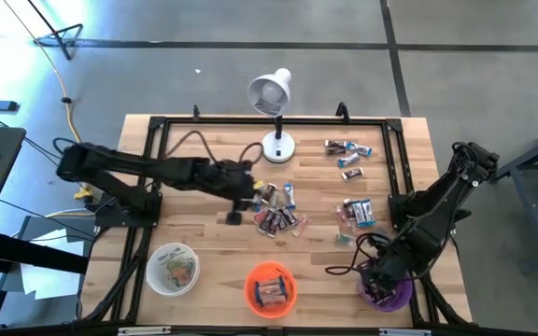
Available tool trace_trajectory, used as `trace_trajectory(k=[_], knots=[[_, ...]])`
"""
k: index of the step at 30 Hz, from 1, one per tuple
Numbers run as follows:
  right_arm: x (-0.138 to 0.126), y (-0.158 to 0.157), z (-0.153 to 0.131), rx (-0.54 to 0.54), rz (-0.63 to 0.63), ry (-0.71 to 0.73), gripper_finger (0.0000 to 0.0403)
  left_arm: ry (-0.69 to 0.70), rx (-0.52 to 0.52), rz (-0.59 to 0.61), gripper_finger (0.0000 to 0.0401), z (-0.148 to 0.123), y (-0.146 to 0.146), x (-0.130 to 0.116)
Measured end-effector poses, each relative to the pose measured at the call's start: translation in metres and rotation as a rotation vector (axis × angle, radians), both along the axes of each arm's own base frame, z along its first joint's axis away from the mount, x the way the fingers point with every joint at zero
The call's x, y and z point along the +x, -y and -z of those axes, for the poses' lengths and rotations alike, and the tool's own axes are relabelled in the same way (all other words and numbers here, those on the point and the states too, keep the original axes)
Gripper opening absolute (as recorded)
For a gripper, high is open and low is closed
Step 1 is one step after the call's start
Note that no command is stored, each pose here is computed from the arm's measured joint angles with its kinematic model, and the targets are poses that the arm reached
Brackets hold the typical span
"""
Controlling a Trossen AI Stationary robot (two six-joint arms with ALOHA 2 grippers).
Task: Organize candy in baskets
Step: Put the brown chocolate bar into the purple bucket
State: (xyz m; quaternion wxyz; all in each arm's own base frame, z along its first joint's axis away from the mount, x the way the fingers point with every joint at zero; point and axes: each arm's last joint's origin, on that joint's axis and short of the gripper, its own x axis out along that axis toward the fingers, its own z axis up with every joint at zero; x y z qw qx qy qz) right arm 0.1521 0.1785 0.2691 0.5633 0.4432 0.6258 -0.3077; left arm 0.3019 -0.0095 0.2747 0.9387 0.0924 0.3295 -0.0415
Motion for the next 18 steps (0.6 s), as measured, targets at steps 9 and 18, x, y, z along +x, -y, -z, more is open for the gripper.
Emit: trace_trajectory(k=[9,18], knots=[[-0.014,0.014,-0.003,-0.073,-0.088,-0.117,0.0172,-0.025,0.002,-0.524,0.0127,0.051,-0.034,0.035],[-0.036,0.042,-0.018,-0.219,-0.122,-0.171,0.0172,0.003,-0.396,-0.88,0.0127,0.064,-0.06,0.035]])
